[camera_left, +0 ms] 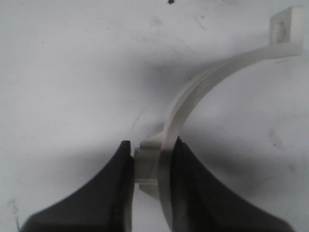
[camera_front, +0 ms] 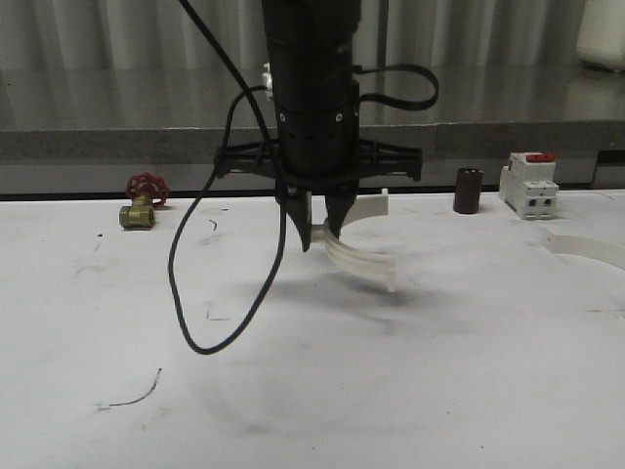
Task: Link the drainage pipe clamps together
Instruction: 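Carry the white half-clamp toward the table centre and lower it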
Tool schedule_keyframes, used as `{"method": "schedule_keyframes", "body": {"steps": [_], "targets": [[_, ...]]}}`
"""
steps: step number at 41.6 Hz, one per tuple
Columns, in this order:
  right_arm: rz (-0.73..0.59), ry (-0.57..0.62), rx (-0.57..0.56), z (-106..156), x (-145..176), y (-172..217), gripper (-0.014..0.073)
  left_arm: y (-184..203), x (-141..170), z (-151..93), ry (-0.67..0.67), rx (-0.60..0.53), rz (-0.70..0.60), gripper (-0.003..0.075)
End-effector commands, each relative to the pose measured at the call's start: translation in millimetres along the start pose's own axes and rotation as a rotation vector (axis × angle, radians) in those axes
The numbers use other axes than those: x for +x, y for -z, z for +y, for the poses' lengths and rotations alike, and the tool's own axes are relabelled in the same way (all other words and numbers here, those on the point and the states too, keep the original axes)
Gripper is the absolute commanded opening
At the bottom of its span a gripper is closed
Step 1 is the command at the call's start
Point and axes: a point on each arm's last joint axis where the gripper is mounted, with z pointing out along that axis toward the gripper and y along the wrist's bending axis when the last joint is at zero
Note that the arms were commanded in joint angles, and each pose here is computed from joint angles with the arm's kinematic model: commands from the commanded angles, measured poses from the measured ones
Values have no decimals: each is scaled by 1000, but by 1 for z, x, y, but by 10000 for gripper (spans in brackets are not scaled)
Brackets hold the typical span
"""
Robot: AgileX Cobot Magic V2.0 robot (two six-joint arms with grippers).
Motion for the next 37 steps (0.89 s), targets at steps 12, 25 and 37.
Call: {"method": "schedule_keyframes", "body": {"steps": [12,25,37], "targets": [[-91,9,5,0,-15,5,434,19,-8,-1,90,-1,-43,-20],[-91,9,5,0,-15,5,434,5,-4,-2,92,-12,-9,-19],[-91,9,5,0,-15,5,434,5,-4,-3,93,-9,-10,113]]}}
